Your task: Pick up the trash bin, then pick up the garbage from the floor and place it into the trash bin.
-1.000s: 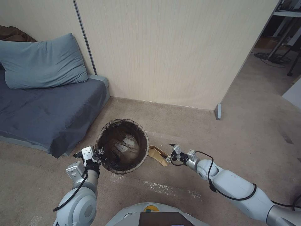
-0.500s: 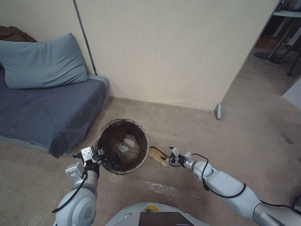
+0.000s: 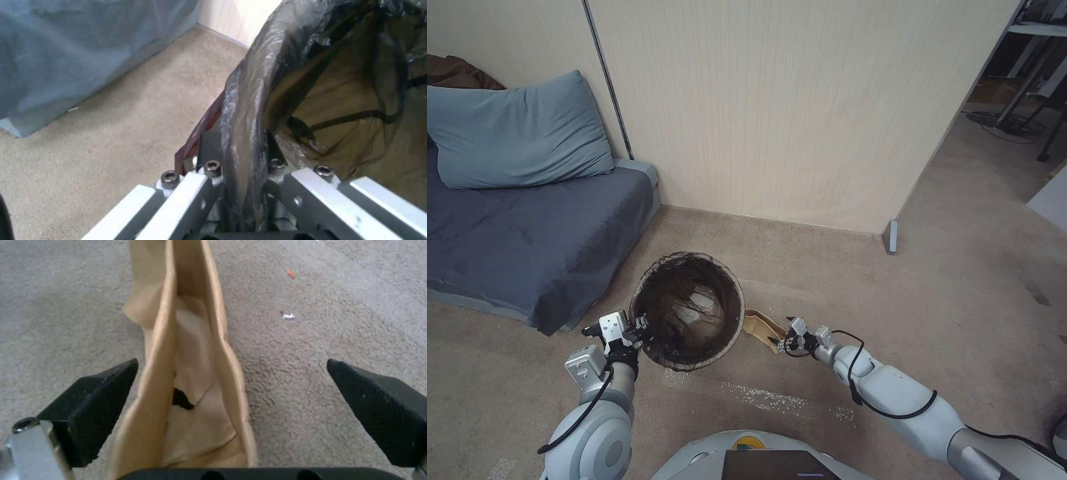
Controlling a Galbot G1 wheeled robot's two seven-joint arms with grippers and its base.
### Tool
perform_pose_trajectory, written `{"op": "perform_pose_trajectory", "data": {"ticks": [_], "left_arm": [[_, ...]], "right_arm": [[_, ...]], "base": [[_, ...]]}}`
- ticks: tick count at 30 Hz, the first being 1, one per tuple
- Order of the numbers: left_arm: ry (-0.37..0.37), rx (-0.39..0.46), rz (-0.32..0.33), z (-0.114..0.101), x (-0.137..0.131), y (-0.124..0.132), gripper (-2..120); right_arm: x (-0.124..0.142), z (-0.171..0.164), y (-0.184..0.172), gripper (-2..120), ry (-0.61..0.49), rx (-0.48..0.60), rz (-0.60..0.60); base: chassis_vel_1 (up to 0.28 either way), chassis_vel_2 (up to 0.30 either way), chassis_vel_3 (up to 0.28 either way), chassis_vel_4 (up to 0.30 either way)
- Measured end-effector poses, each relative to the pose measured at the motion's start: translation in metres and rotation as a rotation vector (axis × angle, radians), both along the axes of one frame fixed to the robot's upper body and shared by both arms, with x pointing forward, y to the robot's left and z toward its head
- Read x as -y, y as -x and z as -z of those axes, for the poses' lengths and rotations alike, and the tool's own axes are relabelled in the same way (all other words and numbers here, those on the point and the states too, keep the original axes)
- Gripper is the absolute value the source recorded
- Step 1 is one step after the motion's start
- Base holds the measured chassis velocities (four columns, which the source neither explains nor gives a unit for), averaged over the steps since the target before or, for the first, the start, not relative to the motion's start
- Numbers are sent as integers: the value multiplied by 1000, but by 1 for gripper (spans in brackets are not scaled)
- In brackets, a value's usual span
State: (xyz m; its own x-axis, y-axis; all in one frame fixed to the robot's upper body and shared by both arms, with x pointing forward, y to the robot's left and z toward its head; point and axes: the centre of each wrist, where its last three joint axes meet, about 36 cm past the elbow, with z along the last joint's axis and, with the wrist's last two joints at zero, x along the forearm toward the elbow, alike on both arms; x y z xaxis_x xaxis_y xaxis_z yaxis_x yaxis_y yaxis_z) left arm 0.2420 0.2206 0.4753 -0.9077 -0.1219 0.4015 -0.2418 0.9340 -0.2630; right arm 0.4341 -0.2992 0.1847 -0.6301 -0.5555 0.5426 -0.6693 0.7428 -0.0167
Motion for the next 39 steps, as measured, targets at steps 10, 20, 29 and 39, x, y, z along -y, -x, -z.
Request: {"op": "perform_pose_trajectory", "data": {"ticks": [10, 20, 29, 39], "left_arm": [[-1, 5, 1, -1, 0, -1, 0], [-1, 9, 1, -2, -1, -3, 0], [-1, 11, 1, -1, -1, -5, 0], [1, 14, 4, -1, -1, -9, 0]], "right_arm": [[-9, 7, -5, 92, 0, -3, -1], [-30, 16, -4, 74, -19, -9, -11], [-36, 16, -4, 45, -26, -2, -13], [-25, 6, -11, 6, -9, 28, 6]], "base": [[0, 0, 0, 0], [0, 0, 0, 0], [0, 0, 0, 0], [0, 0, 0, 0]]}}
